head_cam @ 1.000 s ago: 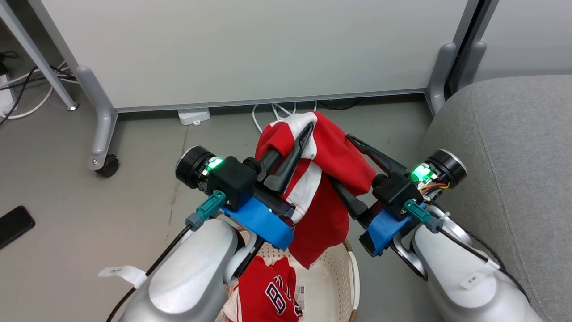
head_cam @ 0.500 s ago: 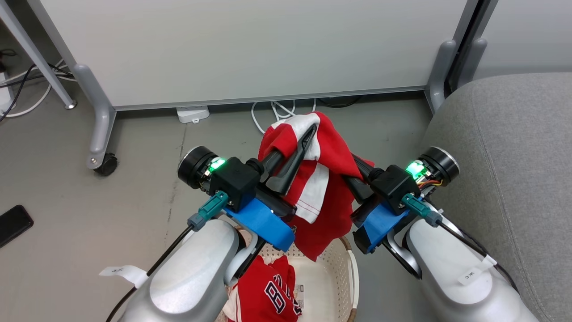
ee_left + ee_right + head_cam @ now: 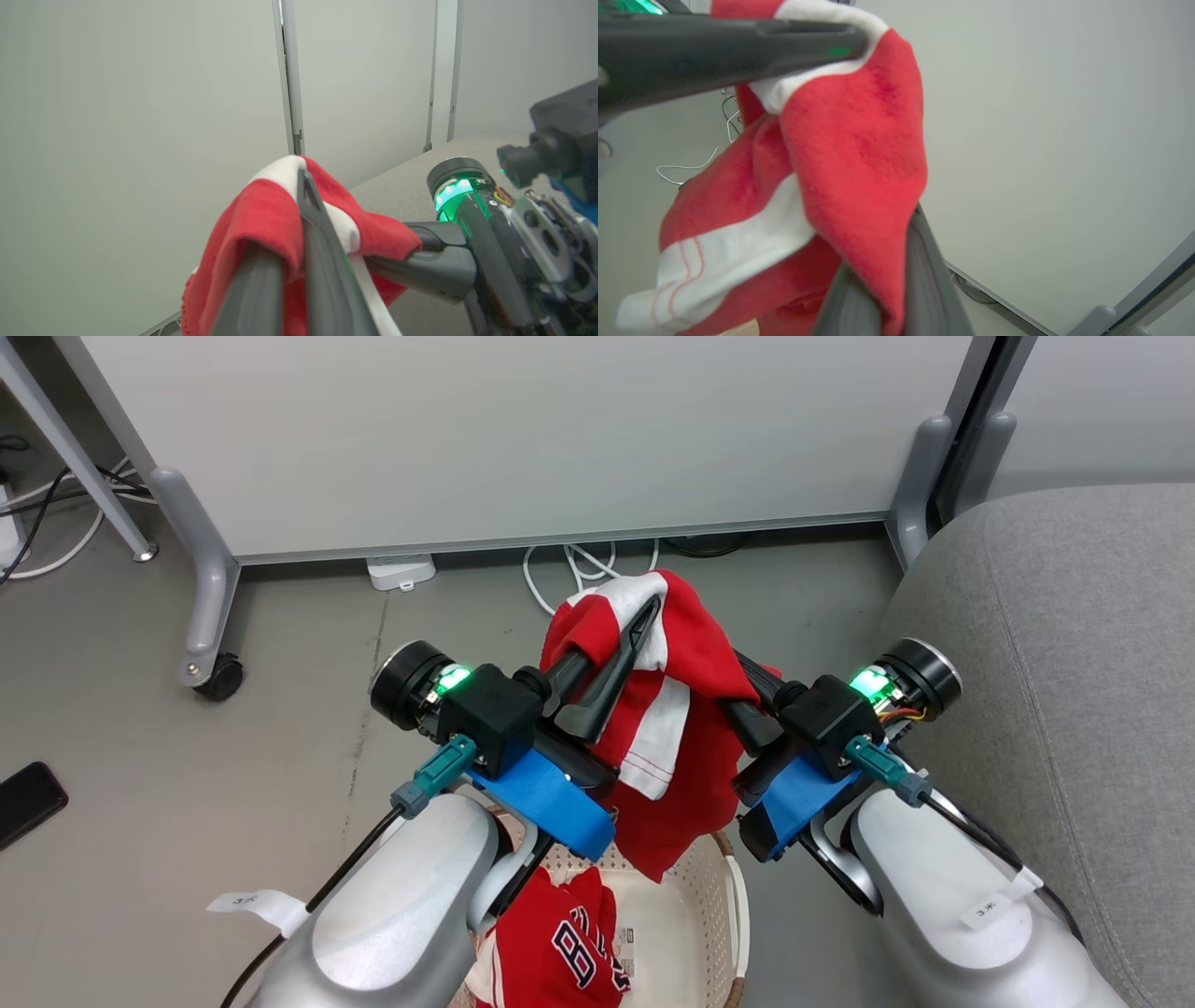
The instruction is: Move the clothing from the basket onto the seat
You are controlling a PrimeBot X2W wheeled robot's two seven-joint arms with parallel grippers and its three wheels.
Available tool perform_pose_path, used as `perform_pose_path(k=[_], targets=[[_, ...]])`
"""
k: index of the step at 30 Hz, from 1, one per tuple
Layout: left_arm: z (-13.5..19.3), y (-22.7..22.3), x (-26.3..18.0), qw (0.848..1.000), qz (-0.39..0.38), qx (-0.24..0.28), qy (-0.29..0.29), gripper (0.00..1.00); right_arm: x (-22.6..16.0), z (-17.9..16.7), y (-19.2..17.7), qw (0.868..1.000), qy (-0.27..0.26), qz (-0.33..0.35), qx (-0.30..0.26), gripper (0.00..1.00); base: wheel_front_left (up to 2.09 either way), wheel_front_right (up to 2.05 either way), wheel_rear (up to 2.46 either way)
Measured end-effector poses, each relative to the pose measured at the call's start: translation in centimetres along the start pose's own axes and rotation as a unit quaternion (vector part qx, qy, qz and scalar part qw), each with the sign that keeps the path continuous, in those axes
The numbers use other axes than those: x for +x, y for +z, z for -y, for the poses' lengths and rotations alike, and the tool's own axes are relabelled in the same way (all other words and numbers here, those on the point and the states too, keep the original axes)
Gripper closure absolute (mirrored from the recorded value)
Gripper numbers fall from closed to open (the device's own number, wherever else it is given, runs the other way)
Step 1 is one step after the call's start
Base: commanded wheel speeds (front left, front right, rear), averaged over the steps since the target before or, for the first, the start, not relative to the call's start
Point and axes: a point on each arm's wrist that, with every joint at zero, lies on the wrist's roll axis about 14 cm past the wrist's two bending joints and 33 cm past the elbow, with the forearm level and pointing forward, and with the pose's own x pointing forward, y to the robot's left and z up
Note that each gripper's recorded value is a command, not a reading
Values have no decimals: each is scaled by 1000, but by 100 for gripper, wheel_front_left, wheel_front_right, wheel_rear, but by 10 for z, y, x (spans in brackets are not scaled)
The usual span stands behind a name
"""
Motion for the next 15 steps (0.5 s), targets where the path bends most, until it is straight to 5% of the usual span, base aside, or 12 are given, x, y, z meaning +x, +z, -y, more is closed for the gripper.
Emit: perform_pose_path(k=[3, 4, 5, 15], targets=[[-1, -1, 0, 1000, -1, 0, 2, 100, 1, 0, 0, 1000, 0, 0, 2, 100, 0, 0, 0], [-2, -1, -1, 1000, -1, 0, 4, 64, 1, 0, 0, 1000, -1, 1, 3, 100, 0, 0, 0], [-3, -1, -1, 1000, -2, 1, 6, 2, 1, 1, 0, 1000, -3, 1, 4, 100, 0, 0, 0], [-4, -5, 0, 1000, -7, 1, 7, 0, -2, 18, -3, 999, -40, 2, 33, 100, 0, 0, 0]])
